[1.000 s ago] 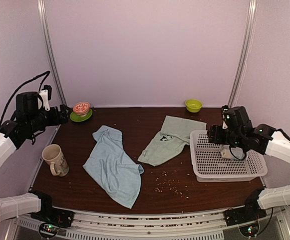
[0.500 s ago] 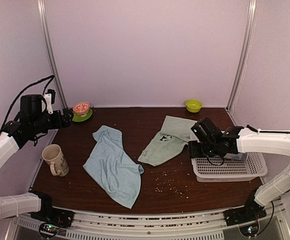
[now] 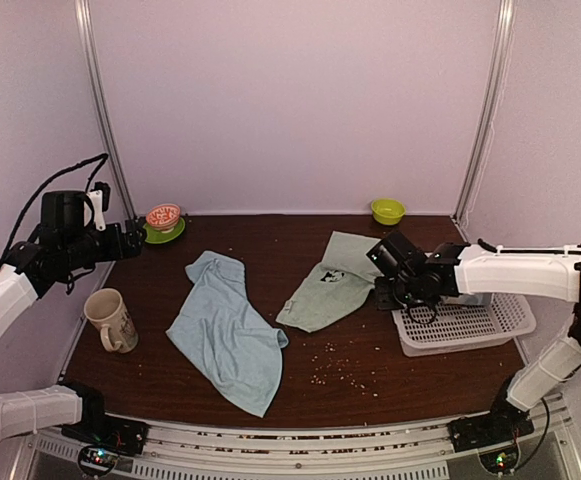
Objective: Roll the towels
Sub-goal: Pick up the bin from the corner of the board, then put down the bin at the corner of the board.
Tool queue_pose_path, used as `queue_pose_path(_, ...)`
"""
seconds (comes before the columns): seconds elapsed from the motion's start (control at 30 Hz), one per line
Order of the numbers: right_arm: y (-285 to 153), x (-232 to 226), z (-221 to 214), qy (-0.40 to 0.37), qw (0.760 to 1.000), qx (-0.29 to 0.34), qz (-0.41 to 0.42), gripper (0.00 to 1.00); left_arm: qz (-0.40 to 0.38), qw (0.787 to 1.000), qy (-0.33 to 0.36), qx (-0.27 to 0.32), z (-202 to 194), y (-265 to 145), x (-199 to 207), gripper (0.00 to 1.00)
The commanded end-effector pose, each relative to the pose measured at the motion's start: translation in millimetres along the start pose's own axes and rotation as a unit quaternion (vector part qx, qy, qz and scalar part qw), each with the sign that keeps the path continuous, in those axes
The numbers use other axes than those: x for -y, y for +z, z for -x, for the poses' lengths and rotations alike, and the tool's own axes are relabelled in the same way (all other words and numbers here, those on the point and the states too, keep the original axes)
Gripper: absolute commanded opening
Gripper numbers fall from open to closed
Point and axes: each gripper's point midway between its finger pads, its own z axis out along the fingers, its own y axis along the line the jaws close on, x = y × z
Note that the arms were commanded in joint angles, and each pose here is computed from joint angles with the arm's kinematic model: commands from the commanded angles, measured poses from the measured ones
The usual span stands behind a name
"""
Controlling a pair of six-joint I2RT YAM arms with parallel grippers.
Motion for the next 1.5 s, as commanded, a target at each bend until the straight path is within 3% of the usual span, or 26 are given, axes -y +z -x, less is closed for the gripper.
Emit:
queue_pose_path(0.0, -7, 16, 31, -0.012, 0.998, 0.033, -0.055, 0.0, 0.003, 1.0, -0.011, 0.023, 18, -7, -1, 0.98)
queue_pose_path(0.2, -5, 37, 78, -0.004, 0.995, 0.056, -0.085, 0.0, -0.001, 1.0, -0.011, 0.021, 17, -6, 0, 0.98)
queue_pose_path(0.6, 48, 64, 160, -0.039, 0.982, 0.048, -0.178, 0.0, -0.003, 1.0, -0.01, 0.001, 10, 6, 2, 0.98)
queue_pose_path(0.83, 85, 70, 186, -0.067, 0.973, 0.037, -0.217, 0.0, 0.004, 1.0, -0.007, -0.011, 7, 14, 1, 0.98)
queue_pose_path(1.03, 116, 60, 177, -0.09, 0.976, -0.004, -0.199, 0.01, 0.003, 1.0, -0.004, -0.023, 5, 20, 2, 0.98)
queue_pose_path(1.07, 113, 57, 175, -0.086, 0.978, -0.007, -0.188, 0.11, 0.003, 1.0, -0.004, -0.023, 5, 20, 2, 0.98)
queue_pose_path(1.17, 98, 48, 181, -0.068, 0.985, 0.009, -0.159, 0.6, 0.0, 1.0, -0.003, -0.023, 4, 19, 3, 0.98)
queue_pose_path(1.23, 79, 41, 188, -0.058, 0.988, 0.026, -0.141, 0.76, -0.004, 1.0, -0.003, -0.022, 5, 18, 4, 0.98)
queue_pose_path(1.33, 42, 26, 199, -0.048, 0.991, 0.056, -0.113, 0.82, -0.01, 1.0, -0.001, -0.019, 6, 15, 6, 0.98)
queue_pose_path(1.47, 2, -26, 180, -0.067, 0.994, 0.082, -0.031, 0.79, -0.02, 1.0, 0.002, -0.014, 7, 11, 9, 0.98)
